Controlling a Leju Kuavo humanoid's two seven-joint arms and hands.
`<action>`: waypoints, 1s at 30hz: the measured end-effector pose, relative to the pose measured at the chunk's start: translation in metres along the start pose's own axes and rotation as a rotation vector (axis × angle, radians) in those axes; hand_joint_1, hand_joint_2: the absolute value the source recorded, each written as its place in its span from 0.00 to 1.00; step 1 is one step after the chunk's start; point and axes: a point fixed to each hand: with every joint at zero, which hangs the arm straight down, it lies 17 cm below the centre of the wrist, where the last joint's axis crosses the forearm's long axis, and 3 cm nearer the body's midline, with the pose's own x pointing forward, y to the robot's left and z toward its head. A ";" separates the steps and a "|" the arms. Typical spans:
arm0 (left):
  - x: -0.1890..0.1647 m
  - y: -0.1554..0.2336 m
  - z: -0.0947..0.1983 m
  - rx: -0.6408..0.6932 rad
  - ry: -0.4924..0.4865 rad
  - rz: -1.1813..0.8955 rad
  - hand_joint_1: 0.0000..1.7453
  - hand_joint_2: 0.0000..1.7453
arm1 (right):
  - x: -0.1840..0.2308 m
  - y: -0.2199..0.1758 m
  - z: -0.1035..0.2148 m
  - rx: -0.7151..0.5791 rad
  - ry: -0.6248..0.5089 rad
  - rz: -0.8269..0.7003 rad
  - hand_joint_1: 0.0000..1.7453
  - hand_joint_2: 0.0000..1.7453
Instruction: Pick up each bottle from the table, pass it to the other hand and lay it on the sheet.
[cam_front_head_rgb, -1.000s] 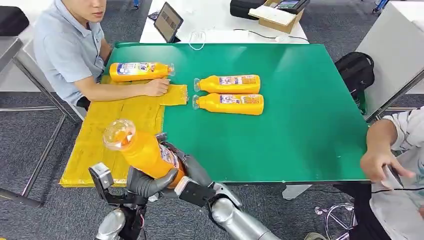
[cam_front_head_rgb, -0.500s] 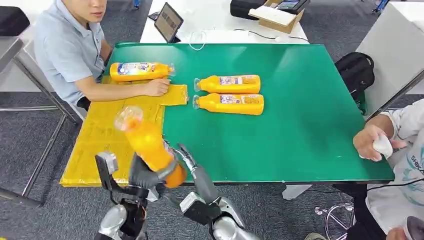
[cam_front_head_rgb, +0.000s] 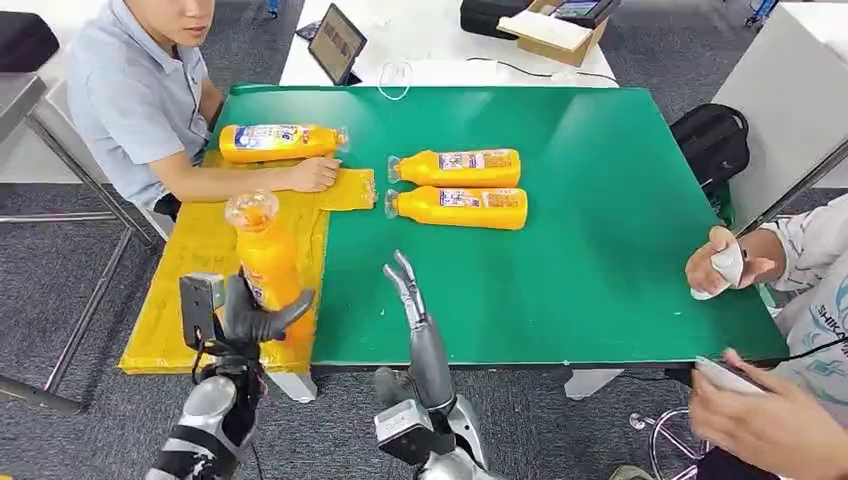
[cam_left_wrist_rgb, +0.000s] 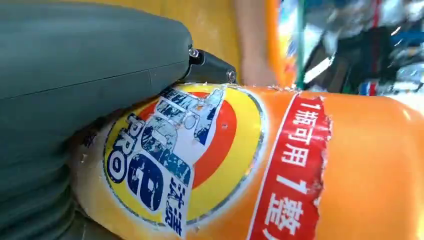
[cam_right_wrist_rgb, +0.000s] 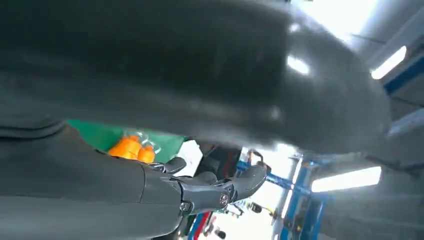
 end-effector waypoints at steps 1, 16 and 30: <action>0.004 -0.002 -0.006 -0.018 -0.038 -0.152 1.00 1.00 | 0.004 -0.004 -0.004 -0.020 -0.010 0.007 0.00 0.00; -0.016 -0.059 -0.065 -0.331 -0.158 -0.904 1.00 1.00 | 0.024 -0.031 -0.038 -0.150 -0.073 0.047 0.00 0.00; -0.089 -0.044 -0.077 -0.507 0.079 -1.304 0.06 1.00 | 0.040 -0.030 -0.053 -0.187 -0.084 -0.057 0.00 0.00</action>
